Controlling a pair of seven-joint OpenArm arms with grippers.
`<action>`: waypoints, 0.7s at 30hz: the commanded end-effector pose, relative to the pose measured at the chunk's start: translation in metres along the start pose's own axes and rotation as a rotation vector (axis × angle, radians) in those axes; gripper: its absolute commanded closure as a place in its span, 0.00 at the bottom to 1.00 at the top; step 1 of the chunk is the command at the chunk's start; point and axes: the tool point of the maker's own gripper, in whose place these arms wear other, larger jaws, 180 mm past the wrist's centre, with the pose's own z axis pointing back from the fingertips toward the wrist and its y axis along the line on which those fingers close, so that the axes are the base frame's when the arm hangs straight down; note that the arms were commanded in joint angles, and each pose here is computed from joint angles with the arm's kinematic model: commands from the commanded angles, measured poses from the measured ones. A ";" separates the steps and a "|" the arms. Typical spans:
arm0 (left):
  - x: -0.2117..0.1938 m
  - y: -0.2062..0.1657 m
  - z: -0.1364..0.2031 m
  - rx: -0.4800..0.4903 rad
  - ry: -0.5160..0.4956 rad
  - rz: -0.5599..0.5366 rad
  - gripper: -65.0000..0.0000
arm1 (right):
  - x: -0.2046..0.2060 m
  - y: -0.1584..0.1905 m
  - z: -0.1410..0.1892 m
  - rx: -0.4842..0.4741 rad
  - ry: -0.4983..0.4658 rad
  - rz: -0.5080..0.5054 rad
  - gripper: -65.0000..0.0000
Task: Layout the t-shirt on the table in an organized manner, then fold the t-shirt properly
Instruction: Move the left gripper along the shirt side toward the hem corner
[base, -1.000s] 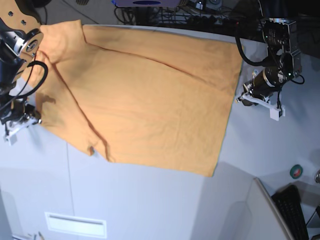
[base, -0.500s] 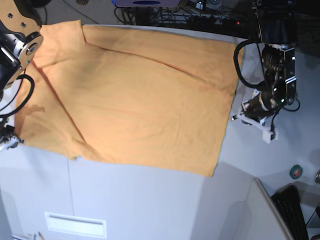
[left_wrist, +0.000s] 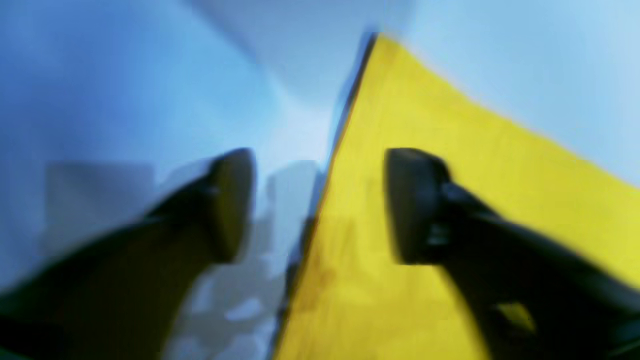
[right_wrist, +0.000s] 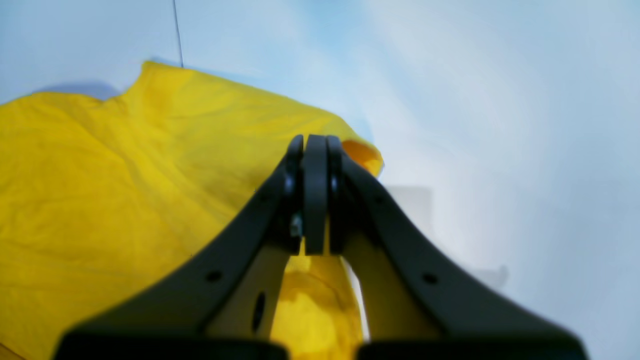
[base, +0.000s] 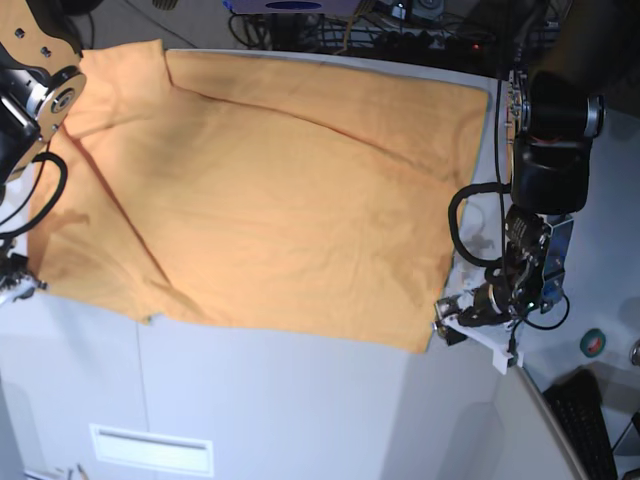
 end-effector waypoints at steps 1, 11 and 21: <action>0.021 0.003 0.000 0.008 -0.050 -0.001 0.20 | 0.028 -0.004 0.009 -0.008 -0.074 0.011 1.00; -0.003 -0.013 -0.024 -0.018 -0.041 0.006 0.15 | 0.027 -0.003 0.008 -0.004 -0.074 0.008 1.00; -0.052 -0.023 -0.016 -0.063 0.040 -0.029 0.48 | 0.025 -0.007 0.009 -0.012 -0.071 0.011 1.00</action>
